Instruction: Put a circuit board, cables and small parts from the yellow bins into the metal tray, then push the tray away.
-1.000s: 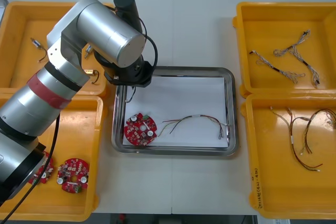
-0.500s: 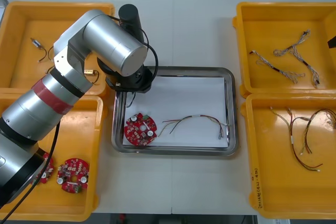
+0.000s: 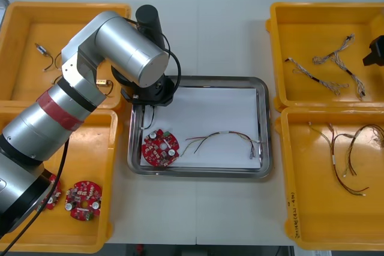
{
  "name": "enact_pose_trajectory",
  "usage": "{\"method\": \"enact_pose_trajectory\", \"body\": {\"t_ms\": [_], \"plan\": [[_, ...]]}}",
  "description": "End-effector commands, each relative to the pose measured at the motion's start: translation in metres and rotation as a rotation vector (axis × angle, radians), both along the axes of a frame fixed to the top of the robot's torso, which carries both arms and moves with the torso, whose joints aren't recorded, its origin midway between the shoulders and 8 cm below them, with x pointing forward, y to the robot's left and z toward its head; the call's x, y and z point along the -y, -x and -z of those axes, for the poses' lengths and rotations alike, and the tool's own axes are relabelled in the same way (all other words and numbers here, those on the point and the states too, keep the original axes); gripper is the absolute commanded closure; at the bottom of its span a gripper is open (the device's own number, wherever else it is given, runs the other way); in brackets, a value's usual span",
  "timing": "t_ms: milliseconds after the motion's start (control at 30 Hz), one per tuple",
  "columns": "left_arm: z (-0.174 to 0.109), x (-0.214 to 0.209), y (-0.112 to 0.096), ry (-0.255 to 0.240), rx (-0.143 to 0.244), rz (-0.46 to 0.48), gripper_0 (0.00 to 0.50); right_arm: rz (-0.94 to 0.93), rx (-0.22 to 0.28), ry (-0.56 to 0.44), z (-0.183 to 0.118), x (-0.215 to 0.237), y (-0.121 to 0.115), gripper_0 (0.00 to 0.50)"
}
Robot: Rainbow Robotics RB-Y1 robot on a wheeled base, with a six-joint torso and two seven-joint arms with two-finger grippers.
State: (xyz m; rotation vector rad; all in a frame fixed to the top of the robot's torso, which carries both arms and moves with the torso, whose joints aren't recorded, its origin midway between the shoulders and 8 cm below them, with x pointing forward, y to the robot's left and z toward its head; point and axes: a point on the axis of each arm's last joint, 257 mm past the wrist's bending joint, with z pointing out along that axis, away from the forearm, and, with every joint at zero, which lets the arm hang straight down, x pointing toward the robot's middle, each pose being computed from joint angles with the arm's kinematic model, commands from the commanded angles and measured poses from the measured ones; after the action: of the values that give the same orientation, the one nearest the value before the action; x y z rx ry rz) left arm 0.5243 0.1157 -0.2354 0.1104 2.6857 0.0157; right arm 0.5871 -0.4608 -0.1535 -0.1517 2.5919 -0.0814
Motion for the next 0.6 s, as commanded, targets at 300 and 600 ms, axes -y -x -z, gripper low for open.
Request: {"method": "enact_pose_trajectory", "body": {"t_ms": [300,600], "plan": [[-0.041,0.012,0.024,0.071,0.022,-0.07,0.0,-0.061,0.043,0.028,0.004,-0.021,-0.025,0.0],[-0.091,-0.041,0.031,0.119,0.005,-0.156,0.0,-0.045,0.052,0.02,0.023,-0.019,-0.03,0.0]]}}
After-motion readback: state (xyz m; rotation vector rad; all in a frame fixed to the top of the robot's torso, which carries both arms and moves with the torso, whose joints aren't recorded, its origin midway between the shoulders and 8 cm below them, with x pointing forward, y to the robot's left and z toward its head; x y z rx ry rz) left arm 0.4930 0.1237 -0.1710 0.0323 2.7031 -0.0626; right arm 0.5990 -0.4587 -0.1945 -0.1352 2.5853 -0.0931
